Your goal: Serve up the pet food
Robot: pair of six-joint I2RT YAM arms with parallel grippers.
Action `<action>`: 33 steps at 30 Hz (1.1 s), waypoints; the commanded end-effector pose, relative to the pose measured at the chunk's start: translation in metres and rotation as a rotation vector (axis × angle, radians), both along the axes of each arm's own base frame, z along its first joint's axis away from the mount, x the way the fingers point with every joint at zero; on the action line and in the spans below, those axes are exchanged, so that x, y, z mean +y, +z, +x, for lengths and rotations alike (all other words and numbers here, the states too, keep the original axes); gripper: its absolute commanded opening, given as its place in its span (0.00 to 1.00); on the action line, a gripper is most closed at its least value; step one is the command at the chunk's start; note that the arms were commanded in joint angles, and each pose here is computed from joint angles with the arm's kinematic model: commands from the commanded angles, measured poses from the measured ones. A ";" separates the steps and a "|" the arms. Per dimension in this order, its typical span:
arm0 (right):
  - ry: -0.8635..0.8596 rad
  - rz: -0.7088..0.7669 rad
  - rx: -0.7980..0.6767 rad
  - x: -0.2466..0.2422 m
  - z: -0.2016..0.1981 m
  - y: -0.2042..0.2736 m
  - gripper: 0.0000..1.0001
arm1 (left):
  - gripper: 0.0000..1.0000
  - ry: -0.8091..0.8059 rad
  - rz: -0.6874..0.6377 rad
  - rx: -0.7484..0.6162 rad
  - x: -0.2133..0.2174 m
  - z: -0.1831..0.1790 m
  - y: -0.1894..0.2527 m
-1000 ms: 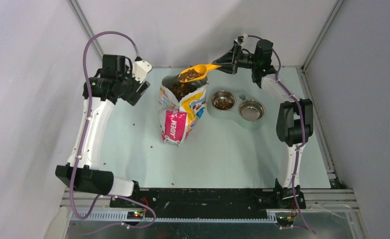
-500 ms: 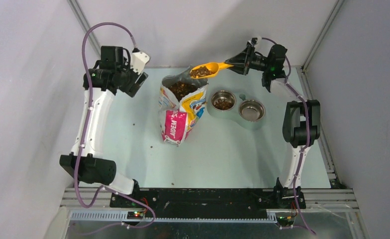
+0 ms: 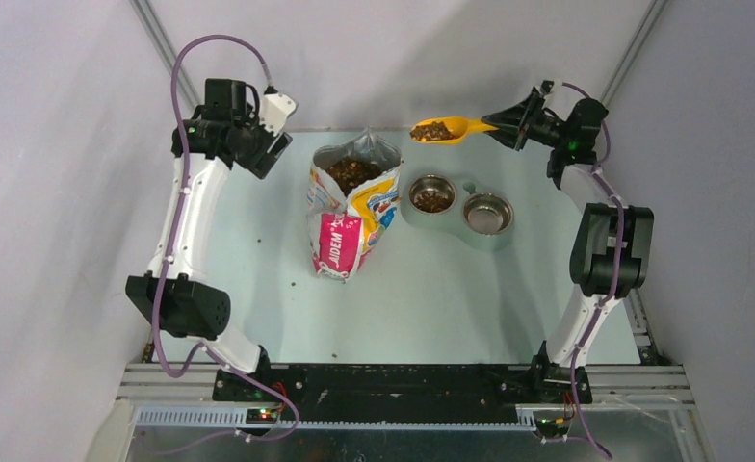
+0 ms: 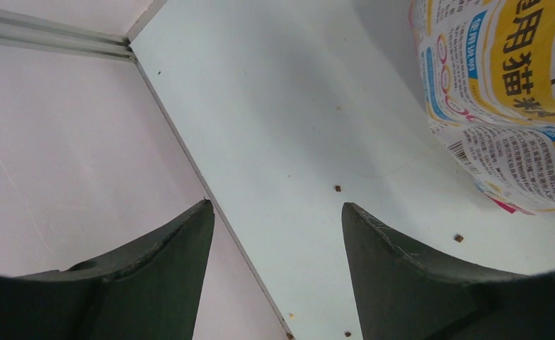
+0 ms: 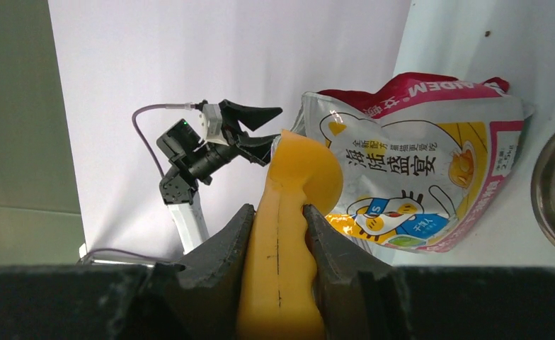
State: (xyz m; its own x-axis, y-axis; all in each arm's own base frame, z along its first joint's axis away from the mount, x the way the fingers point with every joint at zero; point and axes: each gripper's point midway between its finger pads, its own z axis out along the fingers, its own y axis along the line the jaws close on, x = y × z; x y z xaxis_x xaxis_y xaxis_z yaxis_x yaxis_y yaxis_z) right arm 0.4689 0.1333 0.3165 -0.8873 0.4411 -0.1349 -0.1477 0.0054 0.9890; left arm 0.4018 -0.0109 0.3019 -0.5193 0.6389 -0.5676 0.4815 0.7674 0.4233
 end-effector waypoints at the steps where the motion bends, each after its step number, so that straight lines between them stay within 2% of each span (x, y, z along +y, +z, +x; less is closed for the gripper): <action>1: -0.033 -0.023 -0.111 -0.016 -0.017 0.027 0.00 | 0.73 -0.031 -0.032 -0.052 -0.007 0.008 0.015; 11: -0.126 -0.049 -0.086 -0.064 -0.017 0.013 0.00 | 0.73 -0.037 -0.052 -0.048 -0.012 0.023 0.010; 26: -0.252 -0.096 -0.109 -0.142 -0.029 -0.026 0.00 | 0.73 -0.048 -0.049 -0.039 -0.012 0.019 0.003; 33: -0.309 -0.106 -0.057 -0.175 -0.037 -0.055 0.00 | 0.73 -0.047 -0.055 -0.034 -0.013 0.017 0.001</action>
